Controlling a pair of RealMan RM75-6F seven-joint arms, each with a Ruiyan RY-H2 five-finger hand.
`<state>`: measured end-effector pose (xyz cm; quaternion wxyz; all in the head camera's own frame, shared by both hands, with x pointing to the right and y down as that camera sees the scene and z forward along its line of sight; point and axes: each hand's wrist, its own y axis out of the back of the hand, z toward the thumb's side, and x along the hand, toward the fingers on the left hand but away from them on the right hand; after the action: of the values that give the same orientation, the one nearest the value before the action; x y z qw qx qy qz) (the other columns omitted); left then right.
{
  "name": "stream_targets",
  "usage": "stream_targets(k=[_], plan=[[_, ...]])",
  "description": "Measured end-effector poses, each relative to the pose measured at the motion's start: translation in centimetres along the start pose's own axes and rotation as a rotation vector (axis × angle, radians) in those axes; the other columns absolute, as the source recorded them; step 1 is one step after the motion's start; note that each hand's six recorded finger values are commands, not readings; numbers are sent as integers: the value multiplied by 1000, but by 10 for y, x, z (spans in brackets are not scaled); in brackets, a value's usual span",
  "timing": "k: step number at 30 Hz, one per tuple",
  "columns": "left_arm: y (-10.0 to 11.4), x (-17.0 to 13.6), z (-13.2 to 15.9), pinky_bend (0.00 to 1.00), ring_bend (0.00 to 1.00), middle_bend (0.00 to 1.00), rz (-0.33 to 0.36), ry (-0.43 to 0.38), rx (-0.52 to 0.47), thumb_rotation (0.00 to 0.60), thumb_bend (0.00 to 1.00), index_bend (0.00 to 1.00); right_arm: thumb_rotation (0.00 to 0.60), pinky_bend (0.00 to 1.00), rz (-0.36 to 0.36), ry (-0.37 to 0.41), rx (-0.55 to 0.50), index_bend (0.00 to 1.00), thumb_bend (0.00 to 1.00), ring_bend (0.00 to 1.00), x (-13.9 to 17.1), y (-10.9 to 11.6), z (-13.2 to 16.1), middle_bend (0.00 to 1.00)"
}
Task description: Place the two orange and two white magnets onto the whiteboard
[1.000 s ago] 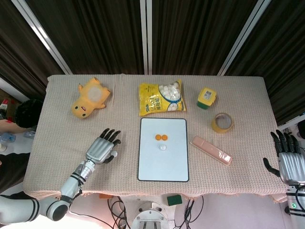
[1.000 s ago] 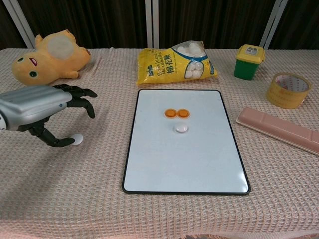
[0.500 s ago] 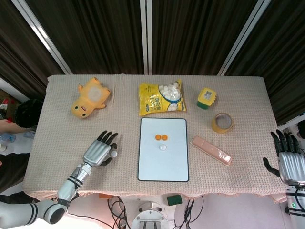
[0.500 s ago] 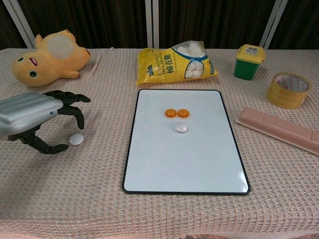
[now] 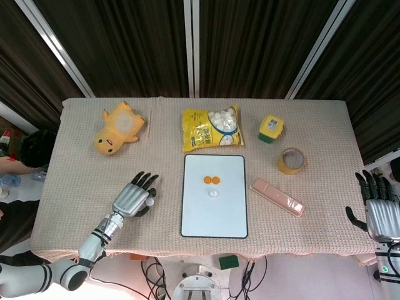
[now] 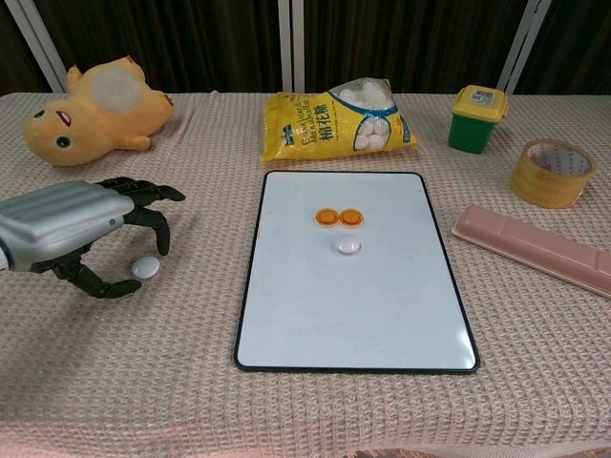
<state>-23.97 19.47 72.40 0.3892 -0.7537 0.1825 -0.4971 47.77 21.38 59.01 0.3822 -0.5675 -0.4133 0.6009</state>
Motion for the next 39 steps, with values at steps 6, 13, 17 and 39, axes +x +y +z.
stream_targets(k=[6, 13, 17, 39], plan=[[2, 2, 1, 45, 0, 37, 5, 3, -6, 600, 286, 443, 600, 0, -2, -1, 1, 0, 312, 0, 0, 1, 0, 0], [3, 3, 1, 45, 0, 37, 1, 5, -7, 600, 295, 465, 600, 0, -4, -3, 2, 0, 311, 0, 0, 2, -2, 0], [3, 3, 1, 45, 0, 38, -1, 5, -8, 600, 296, 478, 600, 0, -3, -3, 1, 0, 311, 0, 1, 1, -2, 0], [28, 19, 26, 45, 0, 42, 69, -81, -22, 600, 298, 514, 600, 0, 1, -4, 5, 0, 312, 0, 0, -1, -1, 0]])
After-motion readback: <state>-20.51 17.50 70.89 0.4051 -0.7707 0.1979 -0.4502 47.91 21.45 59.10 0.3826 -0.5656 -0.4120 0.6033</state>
